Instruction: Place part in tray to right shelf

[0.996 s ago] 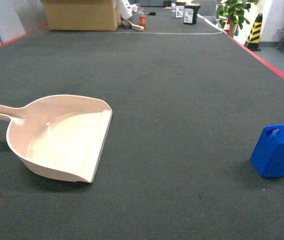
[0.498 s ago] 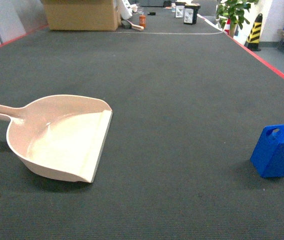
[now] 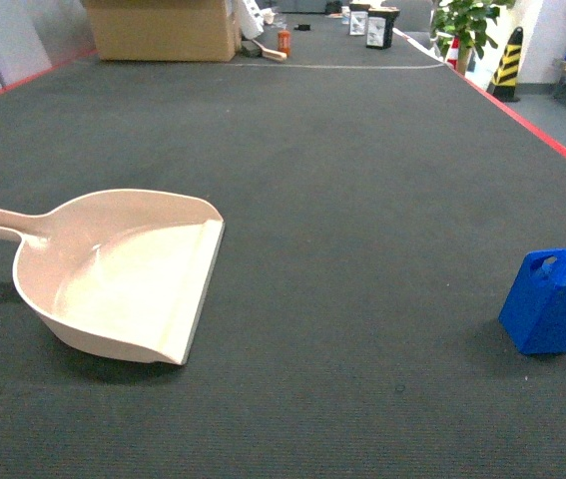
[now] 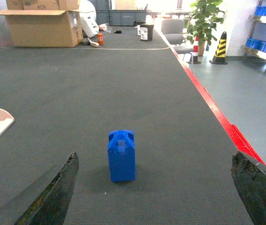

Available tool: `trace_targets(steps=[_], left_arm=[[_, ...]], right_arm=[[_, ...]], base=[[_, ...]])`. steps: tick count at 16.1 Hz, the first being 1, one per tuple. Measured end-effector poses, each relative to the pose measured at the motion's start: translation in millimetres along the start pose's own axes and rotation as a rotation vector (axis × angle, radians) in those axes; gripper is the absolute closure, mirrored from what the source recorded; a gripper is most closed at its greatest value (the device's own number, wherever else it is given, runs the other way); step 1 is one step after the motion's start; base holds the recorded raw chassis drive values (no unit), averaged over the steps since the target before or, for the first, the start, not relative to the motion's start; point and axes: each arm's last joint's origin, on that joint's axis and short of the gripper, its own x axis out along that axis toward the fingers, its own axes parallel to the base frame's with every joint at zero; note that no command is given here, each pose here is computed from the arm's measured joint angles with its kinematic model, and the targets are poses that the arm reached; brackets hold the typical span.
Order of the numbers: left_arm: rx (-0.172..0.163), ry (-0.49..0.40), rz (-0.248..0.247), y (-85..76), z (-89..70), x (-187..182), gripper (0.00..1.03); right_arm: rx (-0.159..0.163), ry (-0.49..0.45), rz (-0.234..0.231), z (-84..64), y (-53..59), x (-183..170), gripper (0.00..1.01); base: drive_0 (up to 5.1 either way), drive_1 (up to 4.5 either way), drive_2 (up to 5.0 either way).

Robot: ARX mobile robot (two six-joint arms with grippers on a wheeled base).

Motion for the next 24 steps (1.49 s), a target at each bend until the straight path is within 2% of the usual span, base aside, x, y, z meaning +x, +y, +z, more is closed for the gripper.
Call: trace_targets(steps=[20,21,22,23,24], left_arm=[[0.000,0.000,0.000,0.0,0.0,0,0.05],[0.000,0.084,0.069,-0.6,-3.6,1,0.05],[-0.020,0.161,0.136,2.9,-6.1,7,0.05],[-0.092,0.209,0.160,8.9,-7.3,14,0.05],[-0.178,0.227,0.147,14.3,-4.5,22,0.05]], right_arm=[[0.000,0.000,0.000,0.0,0.0,0,0.03],[0.000,0.000,0.000,0.0,0.0,0,0.03],[0.000,0.000,0.000,0.0,0.0,0,0.03],[0.000,0.000,0.000,0.0,0.0,0,0.03],[0.000,0.000,0.000,0.0,0.0,0,0.03]], base=[[0.0,0.00,0.0],[0.0,0.00,0.0],[0.0,0.00,0.0],[0.0,0.00,0.0],[0.0,0.00,0.0]])
